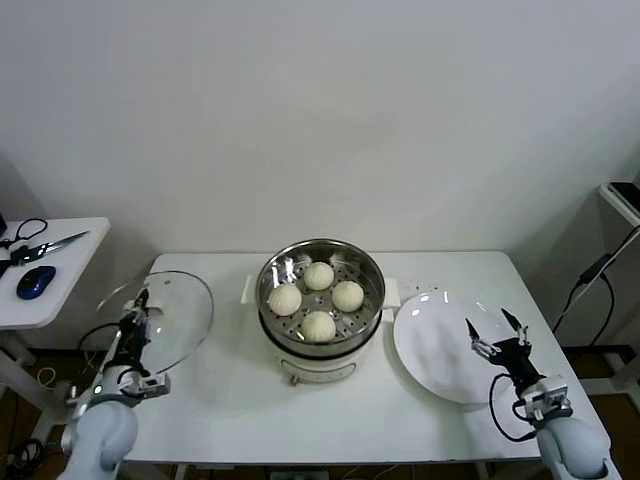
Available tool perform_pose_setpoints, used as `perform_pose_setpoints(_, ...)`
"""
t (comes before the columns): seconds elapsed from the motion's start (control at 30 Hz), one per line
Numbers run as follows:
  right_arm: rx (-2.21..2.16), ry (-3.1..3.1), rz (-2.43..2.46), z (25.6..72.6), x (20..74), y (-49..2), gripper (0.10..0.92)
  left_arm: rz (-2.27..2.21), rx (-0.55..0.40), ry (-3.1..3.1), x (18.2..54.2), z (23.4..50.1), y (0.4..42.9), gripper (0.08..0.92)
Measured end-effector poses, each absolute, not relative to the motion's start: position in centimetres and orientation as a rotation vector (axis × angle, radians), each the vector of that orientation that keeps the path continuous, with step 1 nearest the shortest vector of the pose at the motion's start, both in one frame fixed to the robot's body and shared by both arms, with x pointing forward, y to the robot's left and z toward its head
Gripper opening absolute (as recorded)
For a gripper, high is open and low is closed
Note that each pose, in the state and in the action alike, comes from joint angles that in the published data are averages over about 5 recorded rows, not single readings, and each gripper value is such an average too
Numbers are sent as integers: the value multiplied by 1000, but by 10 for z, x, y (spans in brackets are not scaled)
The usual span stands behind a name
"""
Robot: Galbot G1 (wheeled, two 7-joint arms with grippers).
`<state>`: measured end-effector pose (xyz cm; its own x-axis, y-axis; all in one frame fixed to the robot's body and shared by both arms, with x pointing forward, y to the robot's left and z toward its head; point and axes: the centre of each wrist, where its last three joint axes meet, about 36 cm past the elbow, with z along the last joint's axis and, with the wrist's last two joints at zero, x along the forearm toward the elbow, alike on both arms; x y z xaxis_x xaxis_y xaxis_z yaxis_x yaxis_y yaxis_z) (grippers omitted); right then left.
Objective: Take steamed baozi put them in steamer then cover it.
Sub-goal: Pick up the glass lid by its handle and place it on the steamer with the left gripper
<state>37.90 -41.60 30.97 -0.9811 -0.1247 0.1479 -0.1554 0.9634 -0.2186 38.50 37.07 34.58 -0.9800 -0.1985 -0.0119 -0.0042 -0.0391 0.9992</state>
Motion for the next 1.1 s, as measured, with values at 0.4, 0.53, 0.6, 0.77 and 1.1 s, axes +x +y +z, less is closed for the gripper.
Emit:
perform_pose_setpoints(0.4,220,-2966,379,308,390,-425,823,-2275,378,-2081,350,429,326,147)
perform_pose_setpoints(0.53,224,-2962,389,306,395,-424,823,-2308,373,-2107,354,448,300,147)
perform_pose_setpoints(0.6,226,-2962,391,306,397,-424,823,-2311,354,-2131,358,455,282,147)
perform_pose_setpoints(0.77,224,-2962,394,303,402,-422,823,-2295,281,-2191,369,468,231,147)
perform_pose_setpoints(1.1,210,-2956,416,300,400,-429,823,-2274,146,-2217,396,475,143,147)
